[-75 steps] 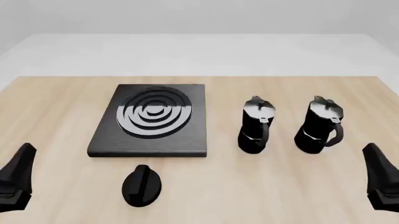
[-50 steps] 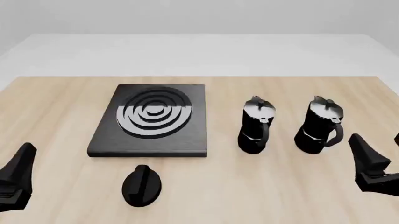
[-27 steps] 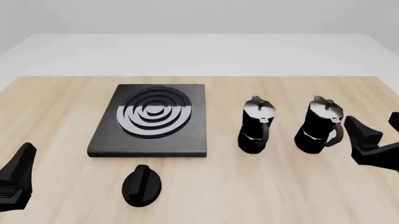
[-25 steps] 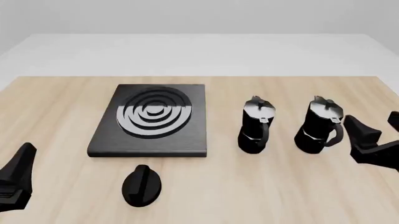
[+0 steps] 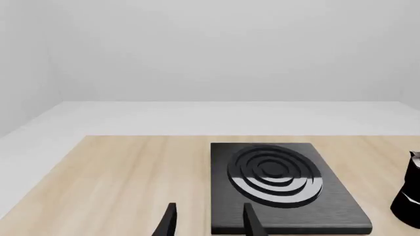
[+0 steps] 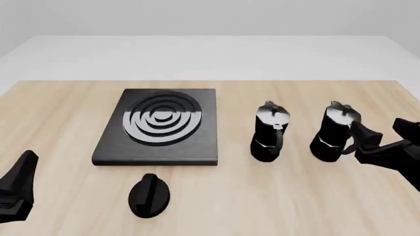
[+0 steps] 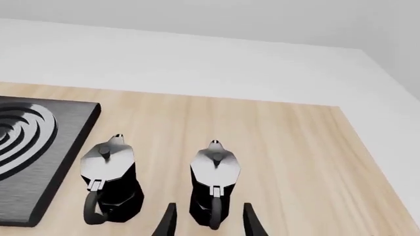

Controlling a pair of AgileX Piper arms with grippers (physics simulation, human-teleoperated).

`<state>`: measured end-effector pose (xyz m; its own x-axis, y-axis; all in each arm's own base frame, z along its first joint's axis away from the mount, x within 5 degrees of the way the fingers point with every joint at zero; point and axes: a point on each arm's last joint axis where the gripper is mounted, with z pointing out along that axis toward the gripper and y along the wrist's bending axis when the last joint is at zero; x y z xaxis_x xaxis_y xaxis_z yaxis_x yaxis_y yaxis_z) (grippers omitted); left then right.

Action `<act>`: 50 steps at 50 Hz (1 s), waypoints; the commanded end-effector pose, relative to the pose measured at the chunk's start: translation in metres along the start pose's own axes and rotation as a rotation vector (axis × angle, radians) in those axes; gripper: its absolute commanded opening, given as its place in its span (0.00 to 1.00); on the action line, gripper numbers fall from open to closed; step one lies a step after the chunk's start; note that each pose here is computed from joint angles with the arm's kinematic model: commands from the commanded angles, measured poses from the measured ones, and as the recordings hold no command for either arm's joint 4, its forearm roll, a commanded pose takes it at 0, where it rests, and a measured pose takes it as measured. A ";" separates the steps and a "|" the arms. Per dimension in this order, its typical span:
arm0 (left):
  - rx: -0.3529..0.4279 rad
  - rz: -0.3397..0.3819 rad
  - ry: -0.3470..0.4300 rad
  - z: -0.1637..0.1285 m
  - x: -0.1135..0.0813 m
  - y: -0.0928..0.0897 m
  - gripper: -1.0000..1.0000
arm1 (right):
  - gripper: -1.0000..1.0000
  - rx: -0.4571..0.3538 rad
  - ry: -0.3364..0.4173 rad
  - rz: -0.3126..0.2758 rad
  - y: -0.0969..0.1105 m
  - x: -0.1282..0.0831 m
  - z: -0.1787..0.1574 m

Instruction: Put the right moka pot on the stove.

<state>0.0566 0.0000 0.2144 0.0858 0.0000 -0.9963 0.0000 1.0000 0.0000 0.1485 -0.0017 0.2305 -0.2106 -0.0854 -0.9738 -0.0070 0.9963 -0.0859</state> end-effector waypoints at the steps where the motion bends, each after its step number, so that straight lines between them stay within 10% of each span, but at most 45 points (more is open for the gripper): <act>1: 0.000 0.000 0.000 0.000 0.000 0.000 1.00 | 1.00 0.004 0.013 0.013 0.000 0.009 0.010; 50: 0.000 0.000 0.000 0.000 0.000 0.000 1.00 | 1.00 0.025 0.066 0.044 -0.001 0.049 0.052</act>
<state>0.0566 0.0000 0.2144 0.0858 0.0000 -0.9963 0.0000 1.0000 0.0000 0.1834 -0.0064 0.1810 -0.2615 -0.0473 -0.9640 0.0200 0.9983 -0.0544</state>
